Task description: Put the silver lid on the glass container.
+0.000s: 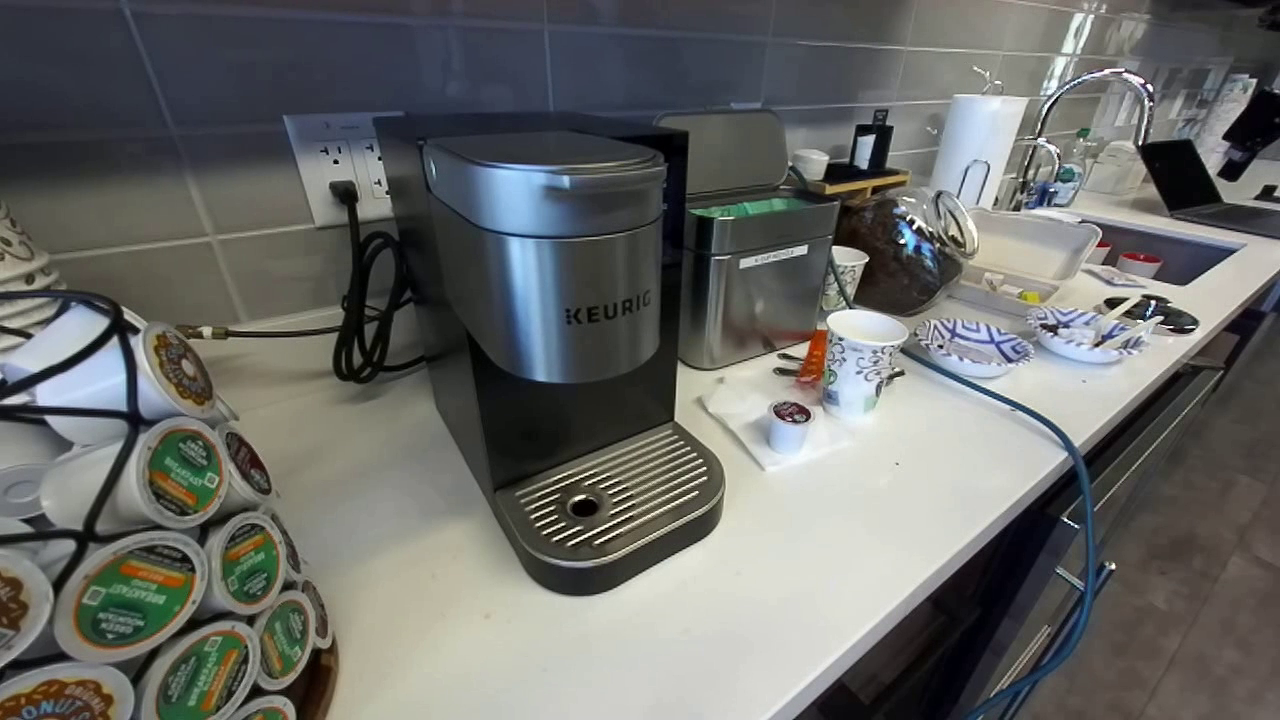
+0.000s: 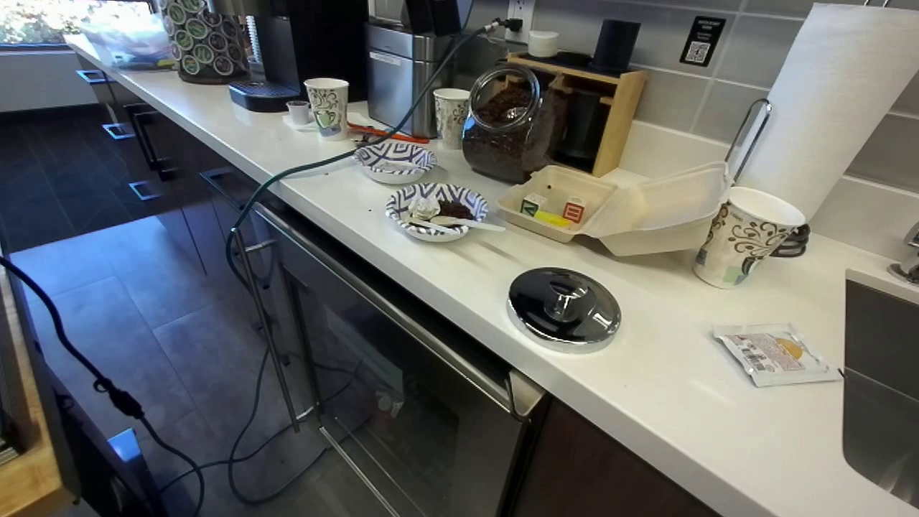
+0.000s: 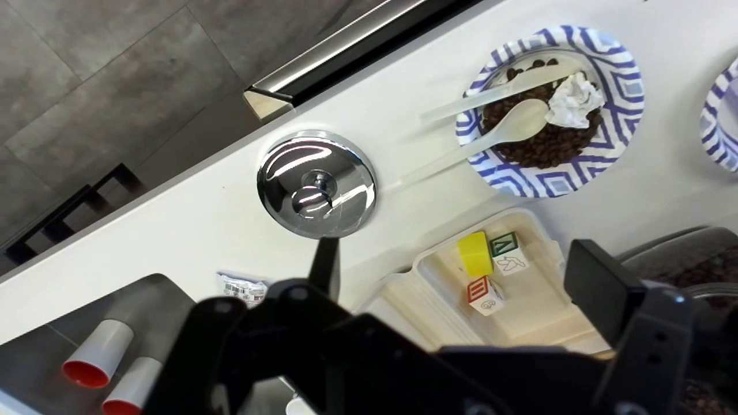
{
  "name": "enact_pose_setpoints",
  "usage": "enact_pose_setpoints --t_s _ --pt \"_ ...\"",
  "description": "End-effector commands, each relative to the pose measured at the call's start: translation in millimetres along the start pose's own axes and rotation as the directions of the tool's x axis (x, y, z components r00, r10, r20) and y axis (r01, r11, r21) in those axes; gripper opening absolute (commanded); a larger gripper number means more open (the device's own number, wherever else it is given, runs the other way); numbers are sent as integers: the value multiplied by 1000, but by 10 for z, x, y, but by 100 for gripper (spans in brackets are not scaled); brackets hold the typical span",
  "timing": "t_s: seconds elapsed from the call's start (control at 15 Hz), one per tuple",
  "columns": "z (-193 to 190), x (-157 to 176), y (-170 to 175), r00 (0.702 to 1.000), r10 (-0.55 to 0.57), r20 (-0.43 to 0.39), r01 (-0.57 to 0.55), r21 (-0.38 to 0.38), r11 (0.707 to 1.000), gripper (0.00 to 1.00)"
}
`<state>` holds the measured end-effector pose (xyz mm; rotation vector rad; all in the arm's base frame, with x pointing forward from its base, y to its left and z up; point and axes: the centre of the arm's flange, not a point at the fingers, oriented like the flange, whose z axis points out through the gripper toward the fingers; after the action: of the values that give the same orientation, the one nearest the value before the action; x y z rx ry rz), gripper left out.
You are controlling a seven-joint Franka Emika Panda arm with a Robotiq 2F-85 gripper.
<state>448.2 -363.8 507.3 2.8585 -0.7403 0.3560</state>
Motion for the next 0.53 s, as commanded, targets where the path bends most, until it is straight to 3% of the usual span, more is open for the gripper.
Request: enact_pose_setpoints --t_s 0.0,0.13,0.27,0.47 --pt "14 208 146 995 93 35 -94 10 996 100" --pt "188 504 373 986 128 107 -133 37 990 100" --pt "442 761 564 973 159 168 -164 16 986 100" --pt "867 1014 741 968 117 221 -127 33 991 100"
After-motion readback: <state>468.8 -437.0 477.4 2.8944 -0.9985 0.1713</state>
